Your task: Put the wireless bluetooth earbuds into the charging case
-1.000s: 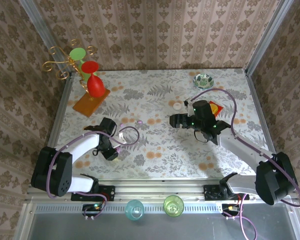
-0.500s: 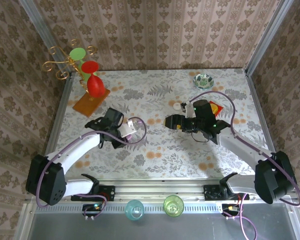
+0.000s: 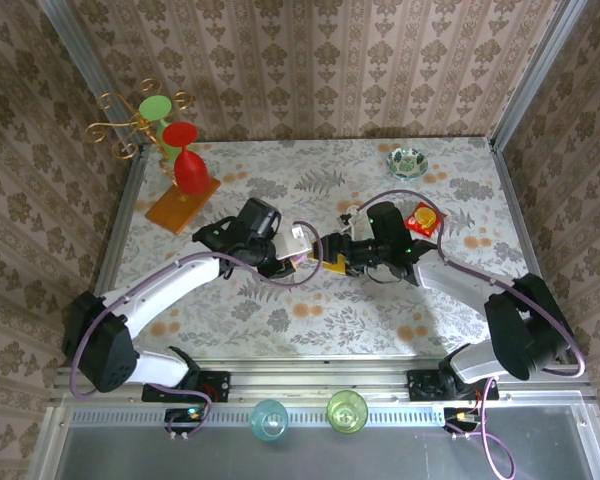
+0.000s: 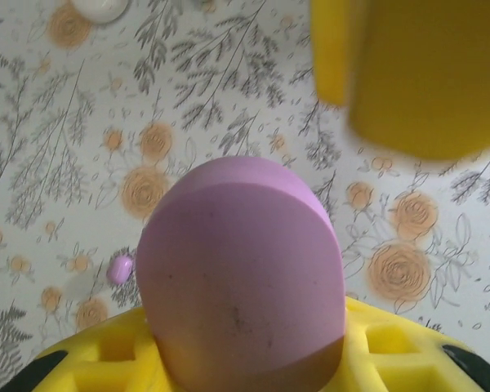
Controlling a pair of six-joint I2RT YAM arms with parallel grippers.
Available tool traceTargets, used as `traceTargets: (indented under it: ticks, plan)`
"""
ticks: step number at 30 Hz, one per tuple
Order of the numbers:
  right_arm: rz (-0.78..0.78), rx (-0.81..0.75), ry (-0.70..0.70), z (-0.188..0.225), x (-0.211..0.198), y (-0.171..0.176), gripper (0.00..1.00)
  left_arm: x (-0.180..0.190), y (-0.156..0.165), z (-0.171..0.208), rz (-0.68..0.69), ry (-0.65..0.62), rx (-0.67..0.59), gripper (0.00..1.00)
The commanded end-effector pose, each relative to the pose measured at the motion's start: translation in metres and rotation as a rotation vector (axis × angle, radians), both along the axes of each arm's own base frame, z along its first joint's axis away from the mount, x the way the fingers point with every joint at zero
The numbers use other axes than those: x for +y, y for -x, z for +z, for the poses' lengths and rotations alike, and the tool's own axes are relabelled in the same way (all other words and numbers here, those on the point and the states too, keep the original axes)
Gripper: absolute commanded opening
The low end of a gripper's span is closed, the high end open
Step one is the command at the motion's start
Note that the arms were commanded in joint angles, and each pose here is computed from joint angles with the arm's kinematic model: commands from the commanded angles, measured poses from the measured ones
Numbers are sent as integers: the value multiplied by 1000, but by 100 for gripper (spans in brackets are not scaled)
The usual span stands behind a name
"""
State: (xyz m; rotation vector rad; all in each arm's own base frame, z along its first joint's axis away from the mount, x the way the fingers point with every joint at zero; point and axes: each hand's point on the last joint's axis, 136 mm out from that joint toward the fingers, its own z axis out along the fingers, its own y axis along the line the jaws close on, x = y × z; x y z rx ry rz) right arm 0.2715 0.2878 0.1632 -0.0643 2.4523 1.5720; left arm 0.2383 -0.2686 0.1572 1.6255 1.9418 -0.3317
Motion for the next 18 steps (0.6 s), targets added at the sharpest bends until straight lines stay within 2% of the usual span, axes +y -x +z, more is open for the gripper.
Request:
traceTargets:
  ticks: [1,6,8,13,16,18]
  plan:
    - [50,-19,-97,23,13,-1,83,-16,4,12,-34,36,14,30]
    - [53,-14,-92,21,15,-3,71,-27,13,18,-82,46,16,30]
    - [52,-5,-91,19,15,-4,64,-27,16,20,-92,49,19,30]
    - [55,16,-107,18,17,-3,35,-27,18,24,-95,58,7,31]
    - [65,19,-118,22,16,-2,27,-28,21,27,-104,74,6,31]
    - [65,15,-136,26,14,-1,19,-30,21,33,-92,110,4,36]
